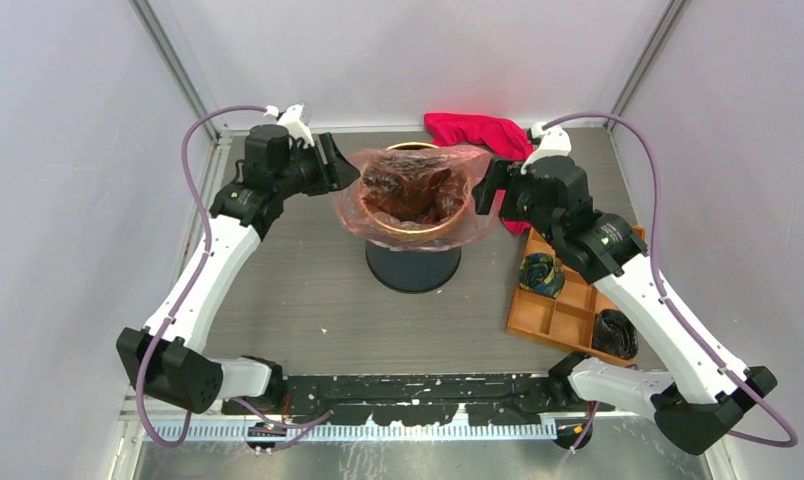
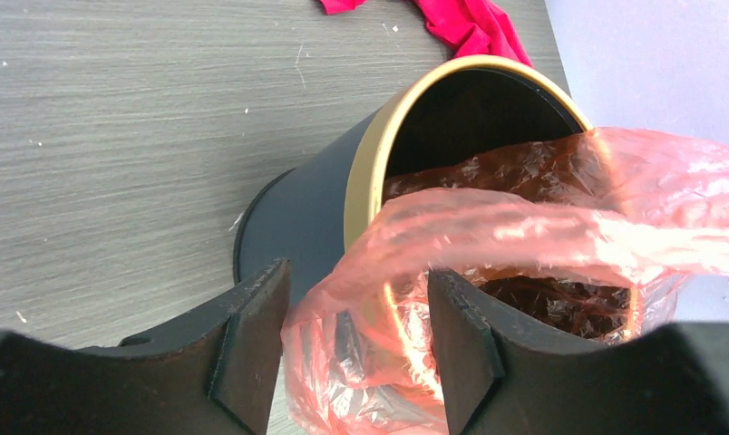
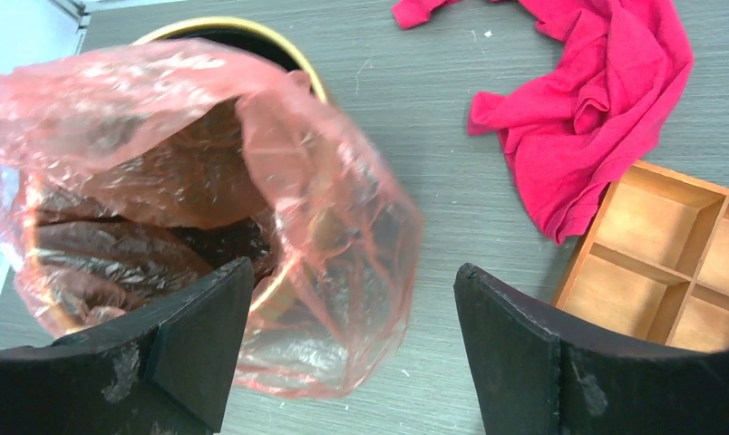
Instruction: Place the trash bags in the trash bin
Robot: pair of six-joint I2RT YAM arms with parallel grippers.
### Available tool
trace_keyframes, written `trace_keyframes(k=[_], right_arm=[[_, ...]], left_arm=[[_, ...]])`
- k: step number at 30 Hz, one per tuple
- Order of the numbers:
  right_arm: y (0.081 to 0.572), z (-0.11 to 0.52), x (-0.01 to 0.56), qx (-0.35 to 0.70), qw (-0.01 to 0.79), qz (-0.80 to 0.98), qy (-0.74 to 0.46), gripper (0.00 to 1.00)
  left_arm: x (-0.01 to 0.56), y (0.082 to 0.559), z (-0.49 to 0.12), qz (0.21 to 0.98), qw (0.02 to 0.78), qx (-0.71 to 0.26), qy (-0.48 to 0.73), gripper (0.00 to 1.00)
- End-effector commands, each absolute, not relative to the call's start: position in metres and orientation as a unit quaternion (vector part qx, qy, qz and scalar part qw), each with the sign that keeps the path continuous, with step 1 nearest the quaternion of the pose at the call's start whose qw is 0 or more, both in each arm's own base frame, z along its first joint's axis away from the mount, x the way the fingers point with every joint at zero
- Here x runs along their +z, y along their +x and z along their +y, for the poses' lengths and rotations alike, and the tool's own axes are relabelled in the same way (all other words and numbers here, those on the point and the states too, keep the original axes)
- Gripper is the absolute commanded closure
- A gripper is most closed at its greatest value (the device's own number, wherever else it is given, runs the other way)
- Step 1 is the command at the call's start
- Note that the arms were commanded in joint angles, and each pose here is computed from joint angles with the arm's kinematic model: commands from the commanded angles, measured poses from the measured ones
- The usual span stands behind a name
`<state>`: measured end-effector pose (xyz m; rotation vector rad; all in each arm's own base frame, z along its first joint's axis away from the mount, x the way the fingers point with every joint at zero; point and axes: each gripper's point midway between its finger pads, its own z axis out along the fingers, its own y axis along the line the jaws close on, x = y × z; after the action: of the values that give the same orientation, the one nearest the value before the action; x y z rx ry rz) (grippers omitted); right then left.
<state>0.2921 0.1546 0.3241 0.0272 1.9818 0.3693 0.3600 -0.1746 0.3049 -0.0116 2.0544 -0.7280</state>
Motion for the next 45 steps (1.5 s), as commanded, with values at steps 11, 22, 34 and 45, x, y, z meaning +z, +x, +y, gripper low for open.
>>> trace_keyframes(k=[11,22,34,45], right_arm=[[0.336,0.158,0.346,0.184,0.541,0.82,0.024,0.3],[0.358,0.158,0.336,0.165,0.533,0.829,0.037,0.51],[0.396,0.157,0.31,0.132,0.517,0.844,0.056,0.79],[0.429,0.159,0.264,0.114,0.471,0.871,0.085,0.8]], left_arm=[[0.356,0.377,-0.193,0.778,0.534,-0.316,0.1,0.39],[0.362,0.404,-0.195,0.758,0.563,-0.317,0.085,0.5],[0.324,0.439,-0.192,0.778,0.551,-0.299,0.041,0.98],[0.28,0.458,-0.191,0.808,0.515,-0.286,0.013,0.99]])
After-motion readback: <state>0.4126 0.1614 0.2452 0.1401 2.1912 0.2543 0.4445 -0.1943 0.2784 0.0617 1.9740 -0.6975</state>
